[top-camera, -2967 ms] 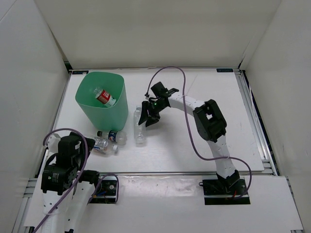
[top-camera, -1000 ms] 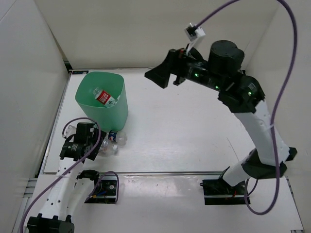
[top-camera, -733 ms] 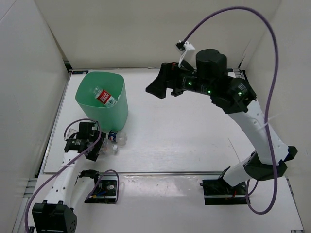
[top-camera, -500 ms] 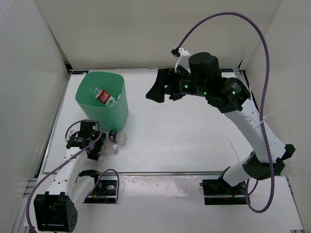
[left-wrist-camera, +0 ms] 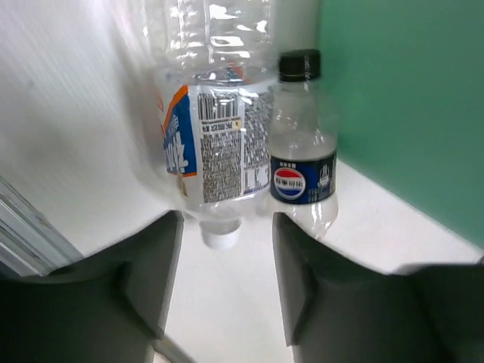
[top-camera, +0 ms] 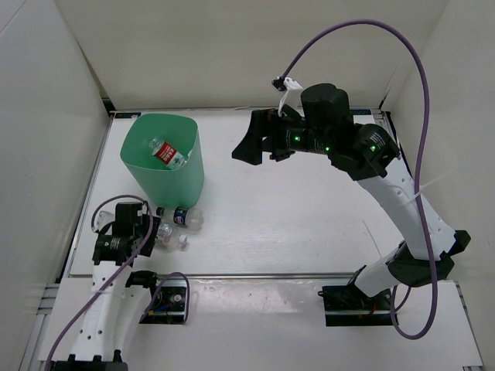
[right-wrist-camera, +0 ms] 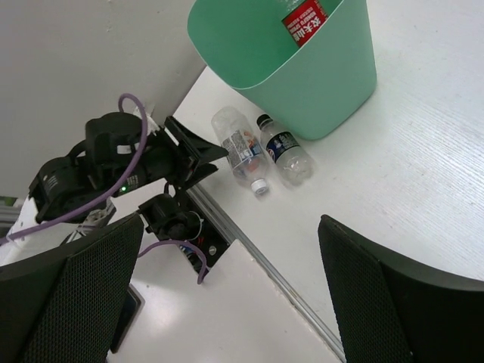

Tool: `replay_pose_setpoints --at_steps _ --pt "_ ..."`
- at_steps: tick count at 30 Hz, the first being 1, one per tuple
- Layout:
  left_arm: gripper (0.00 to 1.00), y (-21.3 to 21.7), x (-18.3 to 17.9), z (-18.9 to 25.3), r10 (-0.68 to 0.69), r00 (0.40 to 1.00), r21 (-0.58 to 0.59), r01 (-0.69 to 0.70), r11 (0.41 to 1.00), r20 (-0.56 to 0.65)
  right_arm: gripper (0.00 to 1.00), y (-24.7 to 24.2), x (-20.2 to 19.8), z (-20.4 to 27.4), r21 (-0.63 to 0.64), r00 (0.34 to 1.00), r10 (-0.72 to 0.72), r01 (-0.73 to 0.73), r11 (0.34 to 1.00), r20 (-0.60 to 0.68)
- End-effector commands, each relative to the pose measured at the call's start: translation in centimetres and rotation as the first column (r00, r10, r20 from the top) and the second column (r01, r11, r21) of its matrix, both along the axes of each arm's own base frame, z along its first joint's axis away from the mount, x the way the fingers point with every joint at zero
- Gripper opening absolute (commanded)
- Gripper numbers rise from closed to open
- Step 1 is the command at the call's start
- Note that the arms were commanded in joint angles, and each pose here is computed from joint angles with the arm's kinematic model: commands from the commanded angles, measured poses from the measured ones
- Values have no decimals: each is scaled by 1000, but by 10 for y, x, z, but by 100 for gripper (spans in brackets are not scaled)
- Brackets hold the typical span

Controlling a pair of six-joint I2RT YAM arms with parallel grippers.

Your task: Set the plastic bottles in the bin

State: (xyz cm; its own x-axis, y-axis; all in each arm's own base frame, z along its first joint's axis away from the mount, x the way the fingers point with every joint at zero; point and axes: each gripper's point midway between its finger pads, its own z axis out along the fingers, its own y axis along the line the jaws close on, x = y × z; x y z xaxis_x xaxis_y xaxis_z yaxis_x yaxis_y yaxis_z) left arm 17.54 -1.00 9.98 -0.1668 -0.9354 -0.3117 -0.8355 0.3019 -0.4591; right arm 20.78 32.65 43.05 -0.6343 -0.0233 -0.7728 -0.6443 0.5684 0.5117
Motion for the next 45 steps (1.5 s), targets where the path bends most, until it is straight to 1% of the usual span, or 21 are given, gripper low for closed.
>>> replay_pose_setpoints --at_steps 1,2,3,6,8,14,18,24,26,27,30,31,33,35,36,37,39,41,43,44,45 --pt "78 7 -6 14 -19 1000 53 18 998 23 100 -2 -11 2 11 999 38 -38 999 -2" --pt "92 10 -4 17 -19 999 71 16 997 41 100 0 -9 -1 5 999 38 -38 999 -8" --pt "100 12 2 20 -27 997 86 21 996 66 100 1 -11 -1 8 999 49 -49 999 -12" --pt "100 14 9 15 -52 998 115 47 992 37 100 1 -11 -1 8 999 49 -49 999 -12" --pt "100 14 10 0 -52 998 114 54 992 -28 100 1 -11 -1 8 999 49 -49 999 -12" --pt "100 10 26 -19 -72 997 103 76 992 -34 100 0 -11 7 20 999 53 -53 998 13" --pt "100 10 21 -48 -81 994 106 89 990 -73 100 -7 -15 16 32 999 44 -45 998 29" --pt "100 -1 0 -84 -56 990 8 58 998 -127 100 -15 -14 8 15 1000 26 -26 1000 13" --pt "91 -2 -3 -87 -61 991 0 62 998 -121 100 -18 -16 4 6 1000 26 -26 1000 5" --pt "81 0 -6 -88 -51 990 -1 51 999 -130 100 -17 -18 5 9 999 36 -36 999 2" --pt "66 1 -11 -78 -41 989 -1 42 999 -139 100 -18 -16 1 5 999 37 -37 999 -8" --pt "53 1 -5 -65 -33 994 -4 32 999 -108 100 -18 -16 1 5 999 37 -37 999 -8" --pt "43 3 -12 -52 -15 993 -1 15 1000 -116 100 -17 -18 2 8 999 47 -47 999 -10" --pt "37 6 -6 -21 18 999 4 -18 1000 -46 100 -19 -15 -2 1 999 38 -37 999 -18" --pt "37 6 -13 -12 18 998 5 -18 1000 -59 100 -16 -13 -5 -6 999 37 -38 999 -25" --pt "36 11 -5 20 43 999 22 -43 999 19 100 -16 -14 -5 -3 999 46 -46 999 -27" --pt "35 17 -4 59 60 993 44 -65 997 103 100 -15 -15 -9 -12 998 58 -58 998 -29" --pt "35 31 -7 119 69 972 113 -96 989 227 100 -15 -15 -14 -22 998 58 -59 998 -39" --pt "36 41 -8 152 49 958 185 -104 977 282 100 -13 -13 -21 -34 997 61 -63 997 -40" --pt "36 48 2 191 34 926 229 -129 965 375 100 -17 -12 -17 -27 998 52 -53 998 -33" --pt "38 51 10 209 -2 912 272 -121 955 411 100 -17 -12 -24 -42 998 55 -57 997 -37"
